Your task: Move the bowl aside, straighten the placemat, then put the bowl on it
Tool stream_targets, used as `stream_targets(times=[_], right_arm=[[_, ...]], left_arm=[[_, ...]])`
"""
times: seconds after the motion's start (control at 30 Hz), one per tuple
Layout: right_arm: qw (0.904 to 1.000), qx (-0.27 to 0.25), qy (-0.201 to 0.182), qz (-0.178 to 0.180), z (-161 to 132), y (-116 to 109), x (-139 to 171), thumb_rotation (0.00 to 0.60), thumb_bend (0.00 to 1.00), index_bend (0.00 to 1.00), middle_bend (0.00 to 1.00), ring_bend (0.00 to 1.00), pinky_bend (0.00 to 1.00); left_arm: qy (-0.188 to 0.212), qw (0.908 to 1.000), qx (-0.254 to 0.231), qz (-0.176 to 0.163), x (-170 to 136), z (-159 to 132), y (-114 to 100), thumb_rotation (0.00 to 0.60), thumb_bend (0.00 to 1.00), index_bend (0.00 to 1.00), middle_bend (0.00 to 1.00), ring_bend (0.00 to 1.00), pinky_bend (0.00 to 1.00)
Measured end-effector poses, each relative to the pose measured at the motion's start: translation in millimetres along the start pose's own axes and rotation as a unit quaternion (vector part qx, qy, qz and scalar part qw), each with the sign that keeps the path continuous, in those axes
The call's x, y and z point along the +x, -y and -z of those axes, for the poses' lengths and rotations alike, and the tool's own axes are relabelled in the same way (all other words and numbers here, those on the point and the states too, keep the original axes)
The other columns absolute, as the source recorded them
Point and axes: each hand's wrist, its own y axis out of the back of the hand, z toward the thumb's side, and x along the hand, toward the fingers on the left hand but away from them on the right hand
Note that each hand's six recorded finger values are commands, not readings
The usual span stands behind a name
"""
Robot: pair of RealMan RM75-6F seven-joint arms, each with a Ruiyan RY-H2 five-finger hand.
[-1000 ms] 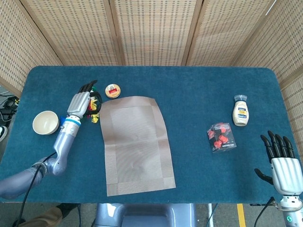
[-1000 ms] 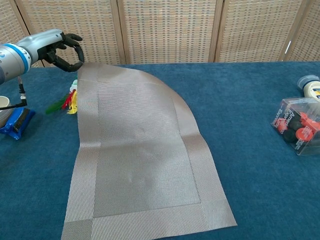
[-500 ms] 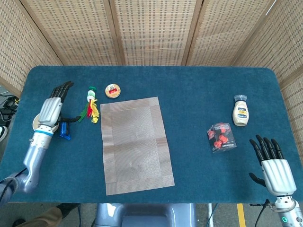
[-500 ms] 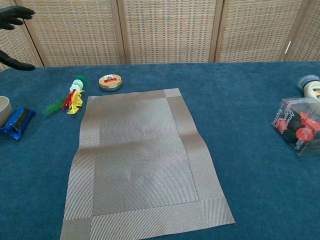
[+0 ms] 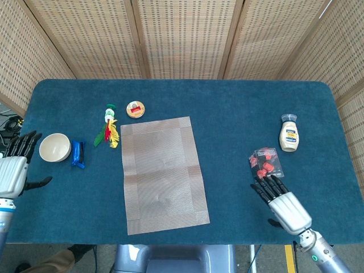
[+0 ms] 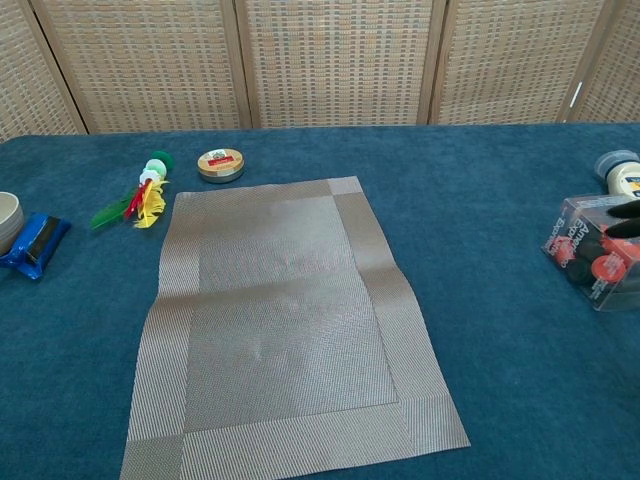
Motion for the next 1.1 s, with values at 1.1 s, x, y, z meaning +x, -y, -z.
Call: stream_targets(times=[1.1], right_arm=[[0.9775, 0.042, -0.197, -0.063, -140, 60, -109, 0.6, 0.0, 0.15, 0.0, 0.0, 0.0]], left_arm=[[-0.006, 0.9995, 0.024, 0.021, -24, -1, 8, 0.6, 0.0, 0.0, 0.0, 0.0, 0.0]])
